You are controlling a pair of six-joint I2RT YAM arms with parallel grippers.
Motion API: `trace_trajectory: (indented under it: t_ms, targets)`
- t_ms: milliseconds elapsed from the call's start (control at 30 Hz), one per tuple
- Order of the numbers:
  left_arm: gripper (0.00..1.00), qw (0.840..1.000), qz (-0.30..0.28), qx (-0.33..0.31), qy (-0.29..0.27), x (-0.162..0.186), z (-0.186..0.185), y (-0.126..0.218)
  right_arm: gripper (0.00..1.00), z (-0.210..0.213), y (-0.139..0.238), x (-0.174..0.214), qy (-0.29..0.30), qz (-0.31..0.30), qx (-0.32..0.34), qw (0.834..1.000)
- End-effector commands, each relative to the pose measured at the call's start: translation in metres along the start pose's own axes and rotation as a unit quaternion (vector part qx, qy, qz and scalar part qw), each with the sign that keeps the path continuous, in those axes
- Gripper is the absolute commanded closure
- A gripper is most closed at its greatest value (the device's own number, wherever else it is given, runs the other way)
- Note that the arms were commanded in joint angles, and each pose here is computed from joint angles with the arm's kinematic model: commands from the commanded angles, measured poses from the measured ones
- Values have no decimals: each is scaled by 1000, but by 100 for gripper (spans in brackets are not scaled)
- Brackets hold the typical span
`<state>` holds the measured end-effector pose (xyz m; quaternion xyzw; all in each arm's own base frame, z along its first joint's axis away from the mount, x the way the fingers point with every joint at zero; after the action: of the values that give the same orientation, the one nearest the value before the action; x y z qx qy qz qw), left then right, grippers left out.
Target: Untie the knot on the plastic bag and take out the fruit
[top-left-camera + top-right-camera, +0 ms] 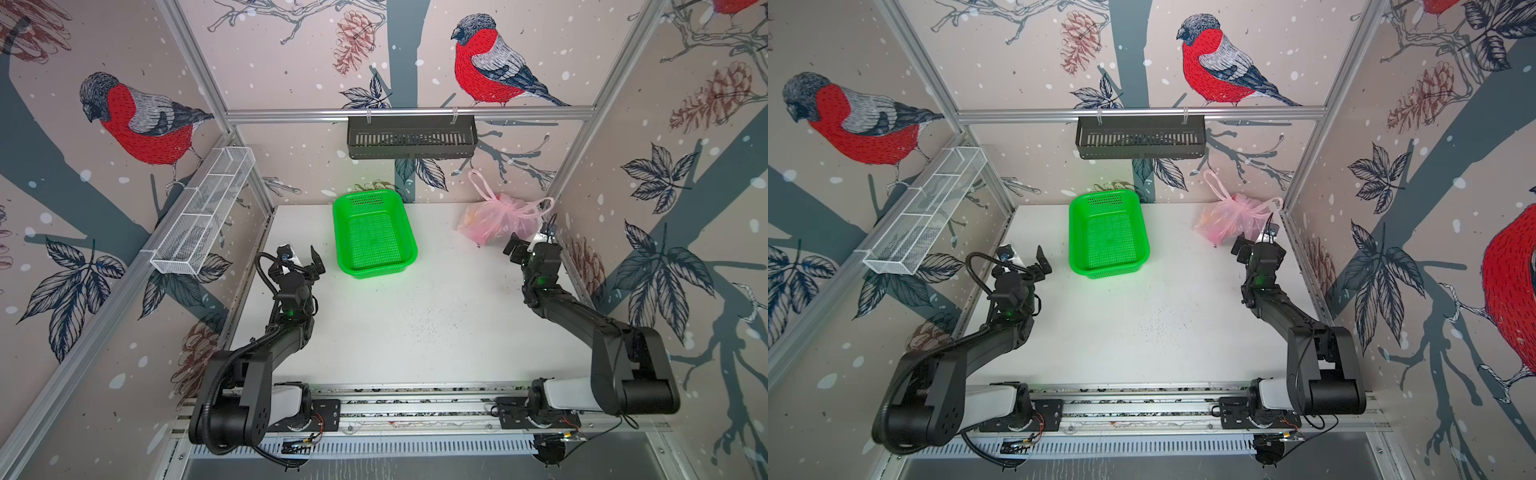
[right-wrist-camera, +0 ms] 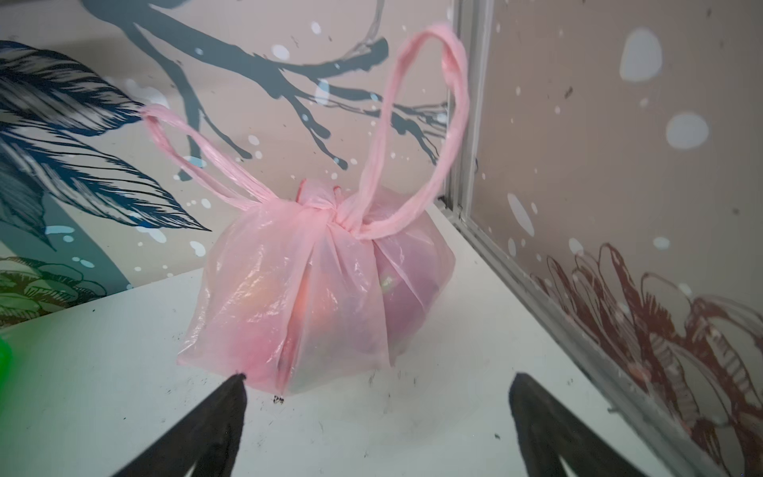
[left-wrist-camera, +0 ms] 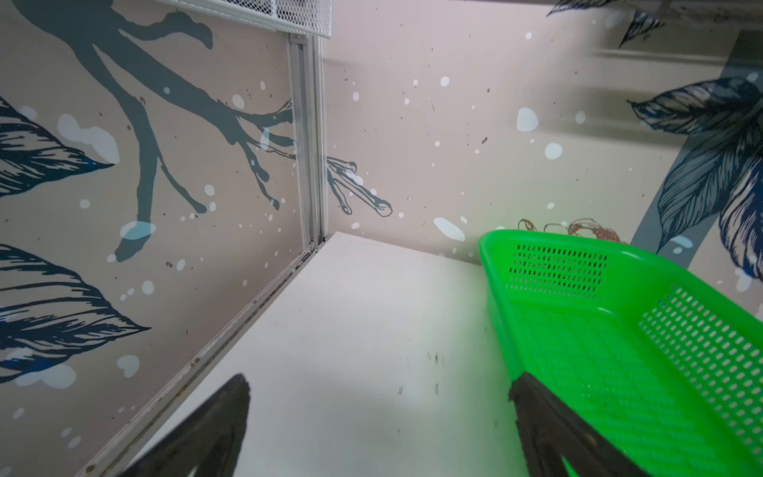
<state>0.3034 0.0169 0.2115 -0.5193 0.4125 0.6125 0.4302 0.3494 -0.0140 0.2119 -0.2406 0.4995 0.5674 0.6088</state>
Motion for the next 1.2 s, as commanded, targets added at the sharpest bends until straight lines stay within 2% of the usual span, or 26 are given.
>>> trace_trajectory:
  t_ms: [0, 167, 400, 533, 800, 933, 967, 1167]
  targets:
    - [2, 995, 90, 4, 34, 10, 1, 1, 1, -22, 13, 20, -74, 92, 64, 991]
    - [2, 989, 141, 15, 47, -6, -1, -2, 1, -15, 38, 14, -108, 121, 25, 987]
    - [2, 979, 182, 72, 63, -14, -18, -18, 1, 22, 70, 15, -26, 125, -11, 992]
    - [2, 970, 207, 99, 77, -15, -29, -35, 1, 38, 84, 16, -9, 117, -30, 993]
    - [2, 937, 260, 203, 112, -1, -68, -74, 1, 55, 98, 15, 6, 108, -68, 992]
    - [3, 923, 286, 223, 124, 19, -79, -85, 1, 57, 100, 19, 15, 114, -72, 991]
    - [5, 924, 278, 231, 126, 12, -84, -92, 1, 57, 100, 20, 15, 116, -72, 991]
    - [21, 914, 303, 244, 115, 28, -102, -108, 1, 56, 101, 27, 17, 124, -76, 989]
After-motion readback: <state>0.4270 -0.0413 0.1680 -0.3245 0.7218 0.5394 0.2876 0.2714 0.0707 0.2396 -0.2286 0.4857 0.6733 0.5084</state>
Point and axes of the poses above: each gripper's point midway between its finger pads, its own y axis back along the fingers, its own z axis along the line the jaws close on, x = y × z, the point moved 8 cm from there along y, back along the fingers, and after that the axes turned 14 degrees about -y, right-handed, at the moved point
